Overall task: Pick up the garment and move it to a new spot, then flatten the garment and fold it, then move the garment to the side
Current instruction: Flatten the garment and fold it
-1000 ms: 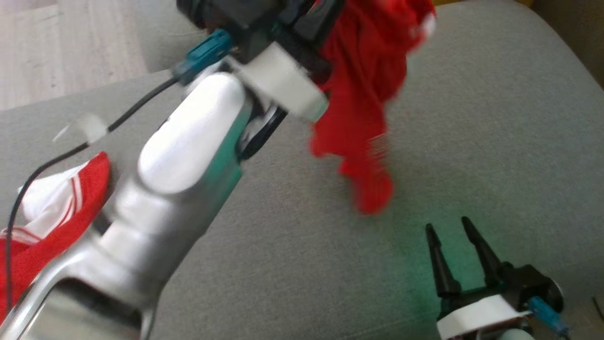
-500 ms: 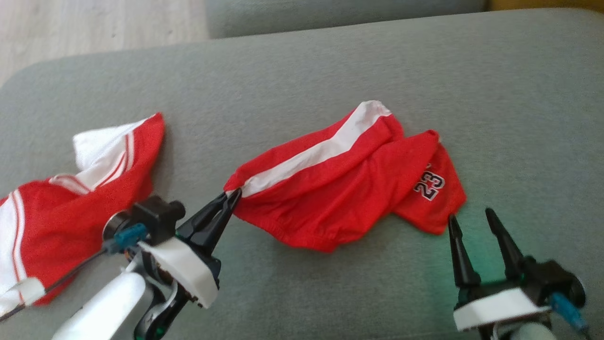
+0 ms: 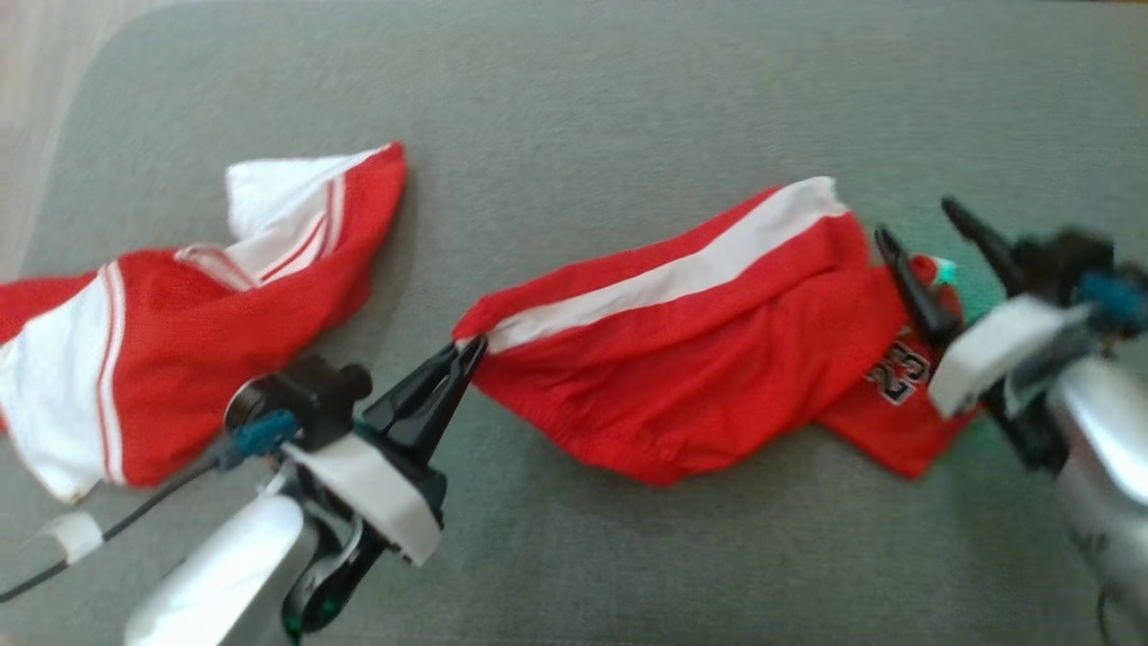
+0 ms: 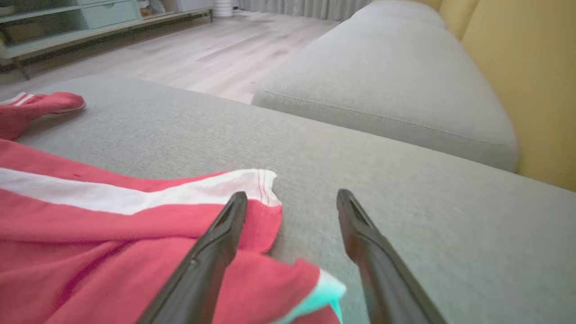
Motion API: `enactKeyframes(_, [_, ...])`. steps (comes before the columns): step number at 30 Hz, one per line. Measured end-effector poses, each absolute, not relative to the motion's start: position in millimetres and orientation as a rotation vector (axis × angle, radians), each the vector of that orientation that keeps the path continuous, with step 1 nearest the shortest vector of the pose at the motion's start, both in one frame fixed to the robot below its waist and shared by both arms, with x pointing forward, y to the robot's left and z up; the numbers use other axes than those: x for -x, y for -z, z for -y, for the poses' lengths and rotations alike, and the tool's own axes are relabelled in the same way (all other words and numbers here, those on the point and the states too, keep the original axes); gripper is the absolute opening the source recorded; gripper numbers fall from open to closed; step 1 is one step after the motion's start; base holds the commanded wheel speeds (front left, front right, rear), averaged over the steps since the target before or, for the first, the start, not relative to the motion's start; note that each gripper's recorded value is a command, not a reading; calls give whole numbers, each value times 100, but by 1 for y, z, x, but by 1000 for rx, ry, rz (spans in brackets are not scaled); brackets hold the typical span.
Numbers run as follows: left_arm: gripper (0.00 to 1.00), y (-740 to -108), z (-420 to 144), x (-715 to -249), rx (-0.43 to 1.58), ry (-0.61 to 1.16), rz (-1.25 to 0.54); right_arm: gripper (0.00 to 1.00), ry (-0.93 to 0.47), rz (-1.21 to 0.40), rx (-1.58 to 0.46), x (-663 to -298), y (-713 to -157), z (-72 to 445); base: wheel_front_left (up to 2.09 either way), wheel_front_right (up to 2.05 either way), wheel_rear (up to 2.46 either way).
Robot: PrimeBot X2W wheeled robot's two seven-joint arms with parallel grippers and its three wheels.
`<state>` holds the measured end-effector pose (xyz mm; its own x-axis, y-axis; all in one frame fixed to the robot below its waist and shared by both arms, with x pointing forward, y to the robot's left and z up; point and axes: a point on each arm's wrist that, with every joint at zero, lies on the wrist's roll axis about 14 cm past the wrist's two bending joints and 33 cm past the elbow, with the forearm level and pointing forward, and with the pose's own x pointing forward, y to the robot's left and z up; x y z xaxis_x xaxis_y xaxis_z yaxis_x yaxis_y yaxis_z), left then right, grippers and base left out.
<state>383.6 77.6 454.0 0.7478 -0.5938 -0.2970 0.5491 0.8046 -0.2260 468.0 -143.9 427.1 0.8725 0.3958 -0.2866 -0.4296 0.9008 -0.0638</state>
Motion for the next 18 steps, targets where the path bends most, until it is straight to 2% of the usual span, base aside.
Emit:
enactKeyframes(9, [0,-446,-82,-393,134,607,-374,100,-568,-527,160,-508,-394,121,0,0,0])
enactKeyframes(16, [0,-435,-86,-394,130,594,-395,100,-636,-664,177,-509,-360,104,0,0,0])
enactKeyframes(17, [0,-433,-88,-394,130,588,-398,43,-640,-666,167,-511,-360,102,0,0,0])
enactKeyframes(18, [0,-431,-89,-394,131,586,-402,0,-641,-664,164,-513,-361,101,0,0,0])
